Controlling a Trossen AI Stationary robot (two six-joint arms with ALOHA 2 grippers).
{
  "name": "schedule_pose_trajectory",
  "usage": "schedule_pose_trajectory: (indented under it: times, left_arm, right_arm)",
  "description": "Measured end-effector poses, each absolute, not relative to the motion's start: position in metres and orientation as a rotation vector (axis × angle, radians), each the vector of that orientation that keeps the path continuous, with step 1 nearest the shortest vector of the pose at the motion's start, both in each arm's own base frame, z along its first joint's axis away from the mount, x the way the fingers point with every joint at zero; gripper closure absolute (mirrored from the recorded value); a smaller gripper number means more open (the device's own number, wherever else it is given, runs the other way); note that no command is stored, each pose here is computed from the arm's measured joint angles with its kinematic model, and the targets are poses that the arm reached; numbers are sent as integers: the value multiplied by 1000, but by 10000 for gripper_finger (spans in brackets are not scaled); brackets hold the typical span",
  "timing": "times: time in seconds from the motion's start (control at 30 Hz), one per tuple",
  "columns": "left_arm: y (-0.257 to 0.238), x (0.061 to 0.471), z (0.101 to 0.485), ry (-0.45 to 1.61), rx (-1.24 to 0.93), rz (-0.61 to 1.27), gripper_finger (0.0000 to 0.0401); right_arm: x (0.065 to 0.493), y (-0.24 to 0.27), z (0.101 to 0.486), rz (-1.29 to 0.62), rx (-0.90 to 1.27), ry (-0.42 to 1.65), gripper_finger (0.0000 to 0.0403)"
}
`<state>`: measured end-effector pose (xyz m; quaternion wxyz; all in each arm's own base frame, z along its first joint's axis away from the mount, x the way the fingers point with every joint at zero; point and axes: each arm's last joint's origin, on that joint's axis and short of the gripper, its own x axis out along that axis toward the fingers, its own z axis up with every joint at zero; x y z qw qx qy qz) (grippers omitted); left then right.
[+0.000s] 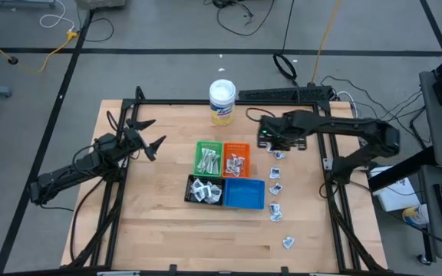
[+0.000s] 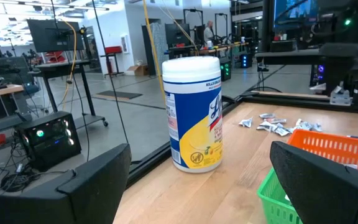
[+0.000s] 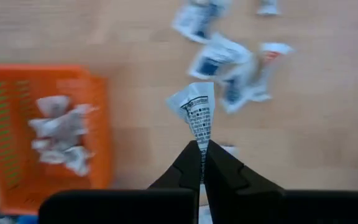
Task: Pick & Place First Aid Supplies
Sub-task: Put the ointment pack into the orange bin
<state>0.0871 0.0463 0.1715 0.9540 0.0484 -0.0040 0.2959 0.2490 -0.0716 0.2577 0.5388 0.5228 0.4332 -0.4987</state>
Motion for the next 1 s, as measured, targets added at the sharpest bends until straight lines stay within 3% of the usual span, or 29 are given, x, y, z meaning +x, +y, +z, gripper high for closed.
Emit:
schedule_pose_trajectory:
  times: [0.43,1.0]
  left_arm:
    - [46,87,171,-8,98,601,9]
    - [46,87,171,-8,98,601,9]
  right_arm:
    - [340,-65,284,-983,1190,1041,402]
    - [390,-49,203,-930,1134,1202,397]
